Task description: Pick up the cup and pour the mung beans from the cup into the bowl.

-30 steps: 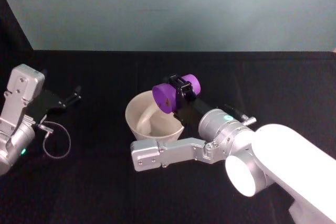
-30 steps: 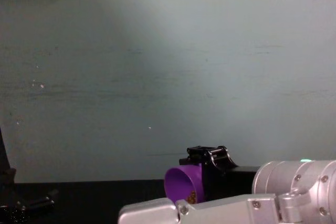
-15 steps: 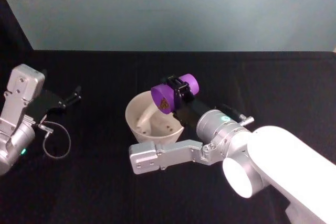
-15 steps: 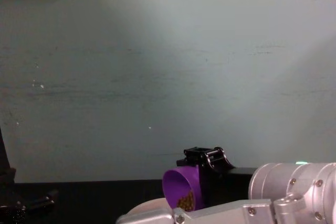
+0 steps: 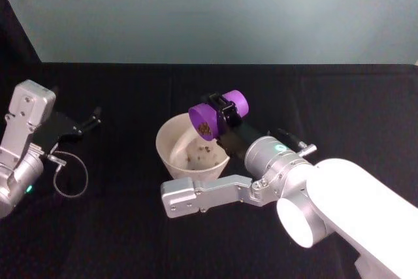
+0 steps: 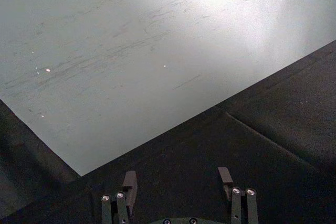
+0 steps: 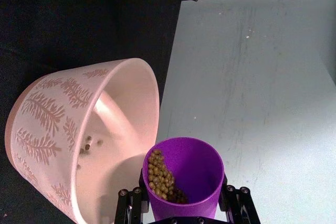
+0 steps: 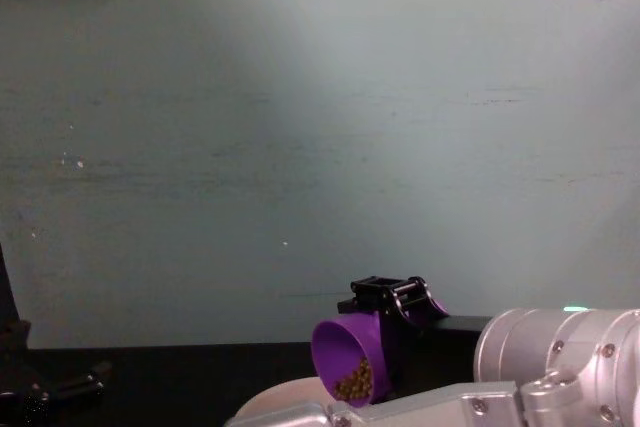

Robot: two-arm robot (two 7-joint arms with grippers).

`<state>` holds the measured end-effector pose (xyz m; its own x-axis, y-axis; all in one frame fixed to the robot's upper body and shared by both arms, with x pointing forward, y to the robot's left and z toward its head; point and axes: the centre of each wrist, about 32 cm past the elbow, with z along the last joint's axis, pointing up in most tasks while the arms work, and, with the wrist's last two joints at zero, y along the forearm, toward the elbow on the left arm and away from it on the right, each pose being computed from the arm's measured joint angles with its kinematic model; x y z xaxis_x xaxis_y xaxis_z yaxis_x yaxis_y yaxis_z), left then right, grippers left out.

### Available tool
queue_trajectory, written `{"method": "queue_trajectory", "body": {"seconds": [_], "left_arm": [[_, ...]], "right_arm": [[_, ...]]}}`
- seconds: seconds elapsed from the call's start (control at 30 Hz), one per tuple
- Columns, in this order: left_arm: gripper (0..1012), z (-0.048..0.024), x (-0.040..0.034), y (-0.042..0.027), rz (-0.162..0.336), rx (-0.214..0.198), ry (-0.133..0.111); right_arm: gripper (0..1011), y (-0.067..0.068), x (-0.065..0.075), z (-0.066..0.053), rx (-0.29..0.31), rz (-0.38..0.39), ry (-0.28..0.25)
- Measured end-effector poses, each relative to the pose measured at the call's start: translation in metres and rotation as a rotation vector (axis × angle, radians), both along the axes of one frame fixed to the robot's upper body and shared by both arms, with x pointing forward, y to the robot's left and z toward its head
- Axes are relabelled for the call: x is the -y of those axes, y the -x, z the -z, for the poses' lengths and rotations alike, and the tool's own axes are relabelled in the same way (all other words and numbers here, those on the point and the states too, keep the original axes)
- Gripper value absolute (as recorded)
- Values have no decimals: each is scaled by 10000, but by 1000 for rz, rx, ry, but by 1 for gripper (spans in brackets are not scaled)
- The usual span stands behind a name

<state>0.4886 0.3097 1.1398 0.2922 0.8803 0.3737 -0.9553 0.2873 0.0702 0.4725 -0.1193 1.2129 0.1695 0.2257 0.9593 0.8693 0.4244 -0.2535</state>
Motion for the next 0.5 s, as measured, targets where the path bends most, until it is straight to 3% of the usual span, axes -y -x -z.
{"method": "queue_trajectory", "body": {"seconds": [0.5], "left_arm": [[1000,0,0,0,0,0,0]], "right_arm": [[722,3,-23,1,2,-2,23]]}}
